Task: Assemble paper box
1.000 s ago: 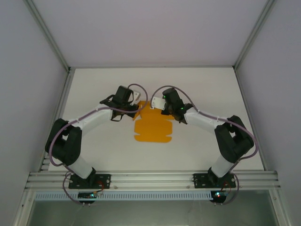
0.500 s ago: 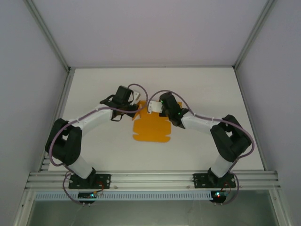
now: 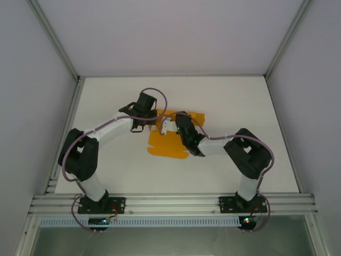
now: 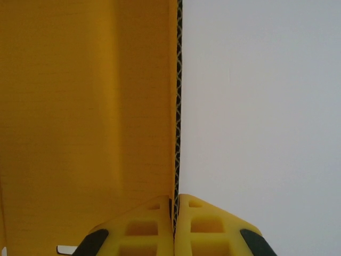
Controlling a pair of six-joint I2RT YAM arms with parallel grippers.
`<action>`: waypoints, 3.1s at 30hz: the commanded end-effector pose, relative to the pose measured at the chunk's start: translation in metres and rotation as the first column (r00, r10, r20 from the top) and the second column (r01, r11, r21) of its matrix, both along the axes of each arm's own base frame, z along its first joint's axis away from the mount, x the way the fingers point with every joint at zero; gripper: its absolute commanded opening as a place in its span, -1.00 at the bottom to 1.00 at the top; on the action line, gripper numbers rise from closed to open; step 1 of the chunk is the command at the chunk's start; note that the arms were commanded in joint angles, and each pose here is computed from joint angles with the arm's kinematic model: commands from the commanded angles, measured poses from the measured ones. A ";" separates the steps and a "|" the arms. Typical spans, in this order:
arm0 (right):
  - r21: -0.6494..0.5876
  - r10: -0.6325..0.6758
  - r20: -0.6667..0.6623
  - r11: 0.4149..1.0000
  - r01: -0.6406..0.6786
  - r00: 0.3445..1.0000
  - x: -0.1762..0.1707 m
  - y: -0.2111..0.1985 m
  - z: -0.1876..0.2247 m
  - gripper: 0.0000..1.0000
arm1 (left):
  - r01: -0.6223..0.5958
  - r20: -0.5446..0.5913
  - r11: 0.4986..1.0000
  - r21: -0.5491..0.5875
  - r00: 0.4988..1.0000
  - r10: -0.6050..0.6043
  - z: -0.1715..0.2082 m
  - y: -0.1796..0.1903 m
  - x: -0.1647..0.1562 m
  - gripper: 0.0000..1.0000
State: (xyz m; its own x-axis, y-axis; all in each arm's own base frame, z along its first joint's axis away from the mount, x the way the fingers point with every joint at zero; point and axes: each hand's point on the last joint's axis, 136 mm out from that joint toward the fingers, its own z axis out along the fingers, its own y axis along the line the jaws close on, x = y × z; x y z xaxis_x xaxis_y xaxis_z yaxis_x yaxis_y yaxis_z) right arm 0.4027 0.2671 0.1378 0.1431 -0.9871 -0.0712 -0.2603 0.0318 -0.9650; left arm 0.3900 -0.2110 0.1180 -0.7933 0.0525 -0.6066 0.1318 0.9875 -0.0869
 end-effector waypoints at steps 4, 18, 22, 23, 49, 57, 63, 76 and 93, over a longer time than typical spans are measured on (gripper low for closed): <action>-0.030 -0.027 0.094 0.999 0.030 0.995 0.005 -0.003 0.005 -1.00 | -0.016 -0.044 0.996 -0.083 0.999 0.013 -0.011 -0.008 -0.013 -0.91; -0.057 0.048 0.203 0.998 -0.037 0.978 0.026 -0.008 0.015 -1.00 | -0.023 0.080 0.987 -0.160 0.996 0.036 0.070 0.038 -0.002 0.99; -0.066 0.080 0.241 0.996 -0.066 0.967 0.035 -0.001 0.017 -1.00 | -0.129 0.075 0.978 -0.161 0.987 0.143 0.072 0.080 0.020 0.99; -0.078 0.092 0.222 0.994 -0.076 0.971 0.035 0.001 0.013 -1.00 | -0.158 0.064 0.973 -0.167 0.983 0.171 0.068 0.090 0.027 0.99; -0.041 0.030 0.141 0.999 -0.024 0.990 0.031 -0.012 -0.006 -1.00 | 0.407 0.103 0.849 -0.336 0.912 -0.396 -0.031 -0.014 0.016 0.67; -0.064 0.049 0.117 0.997 -0.042 0.992 0.025 -0.007 -0.009 -1.00 | 0.464 0.283 0.844 -0.268 0.876 -0.391 -0.018 -0.023 0.016 0.45; -0.072 0.069 0.109 0.995 -0.062 0.992 0.018 0.000 -0.013 -1.00 | 0.529 0.340 0.817 -0.230 0.830 -0.441 -0.013 -0.030 0.022 0.21; -0.050 0.075 0.070 0.996 -0.071 0.995 0.008 0.001 -0.017 -1.00 | 0.554 0.391 0.804 -0.215 0.803 -0.449 -0.020 -0.040 0.028 0.08; -0.035 0.161 -0.233 0.984 -0.174 0.959 -0.016 0.011 -0.073 -1.00 | 0.644 0.420 0.707 -0.293 0.751 -0.510 -0.018 -0.077 0.031 0.08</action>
